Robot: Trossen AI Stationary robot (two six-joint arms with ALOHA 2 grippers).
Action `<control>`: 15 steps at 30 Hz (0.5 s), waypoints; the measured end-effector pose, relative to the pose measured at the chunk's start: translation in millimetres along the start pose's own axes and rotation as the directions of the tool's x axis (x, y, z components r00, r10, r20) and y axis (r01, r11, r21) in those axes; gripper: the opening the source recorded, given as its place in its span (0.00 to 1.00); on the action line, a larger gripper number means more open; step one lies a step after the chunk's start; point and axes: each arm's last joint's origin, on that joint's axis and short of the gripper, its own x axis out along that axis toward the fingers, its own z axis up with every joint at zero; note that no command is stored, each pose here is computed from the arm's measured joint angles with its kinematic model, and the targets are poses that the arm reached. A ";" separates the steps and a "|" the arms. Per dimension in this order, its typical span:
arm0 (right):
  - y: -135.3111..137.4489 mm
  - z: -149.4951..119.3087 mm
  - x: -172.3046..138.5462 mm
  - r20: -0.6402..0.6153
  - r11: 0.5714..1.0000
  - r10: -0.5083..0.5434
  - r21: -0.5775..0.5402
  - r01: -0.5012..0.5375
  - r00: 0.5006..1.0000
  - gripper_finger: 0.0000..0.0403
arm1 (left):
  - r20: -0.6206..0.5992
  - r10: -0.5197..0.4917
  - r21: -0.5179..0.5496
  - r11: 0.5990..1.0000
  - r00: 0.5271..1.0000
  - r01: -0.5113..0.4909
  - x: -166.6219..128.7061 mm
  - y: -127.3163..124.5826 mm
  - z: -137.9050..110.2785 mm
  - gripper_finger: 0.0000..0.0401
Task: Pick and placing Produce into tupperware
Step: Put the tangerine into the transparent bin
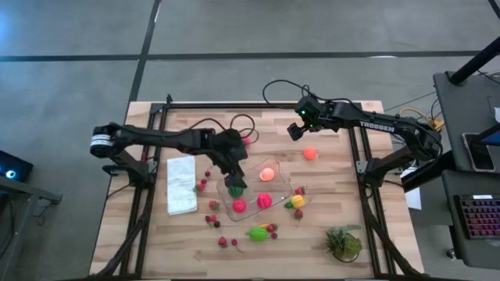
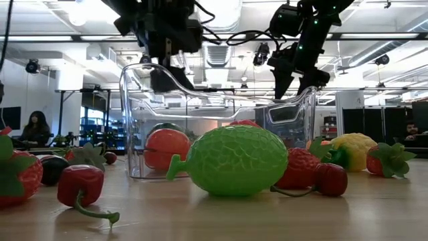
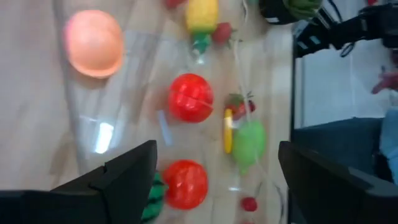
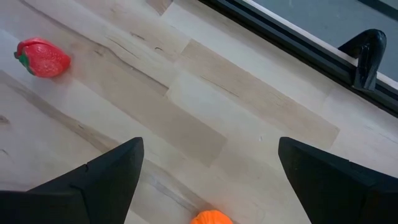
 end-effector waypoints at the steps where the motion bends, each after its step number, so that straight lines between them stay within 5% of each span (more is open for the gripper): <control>1: 0.0 0.0 0.0 0.000 1.000 0.000 0.004 0.000 1.000 0.91 | 0.017 0.026 0.008 1.000 1.000 -0.026 -3.9 -1.0 -0.9 0.80; 8: 0.1 0.1 0.0 0.001 1.000 0.001 0.009 -0.001 1.000 0.91 | 0.196 0.229 0.082 0.965 0.953 -0.249 -37.5 -16.1 -14.9 0.76; 15: 0.3 0.4 0.1 0.005 1.000 0.003 0.010 -0.003 1.000 0.91 | 0.245 0.314 0.042 0.942 0.917 -0.334 -45.5 -12.6 -35.1 0.73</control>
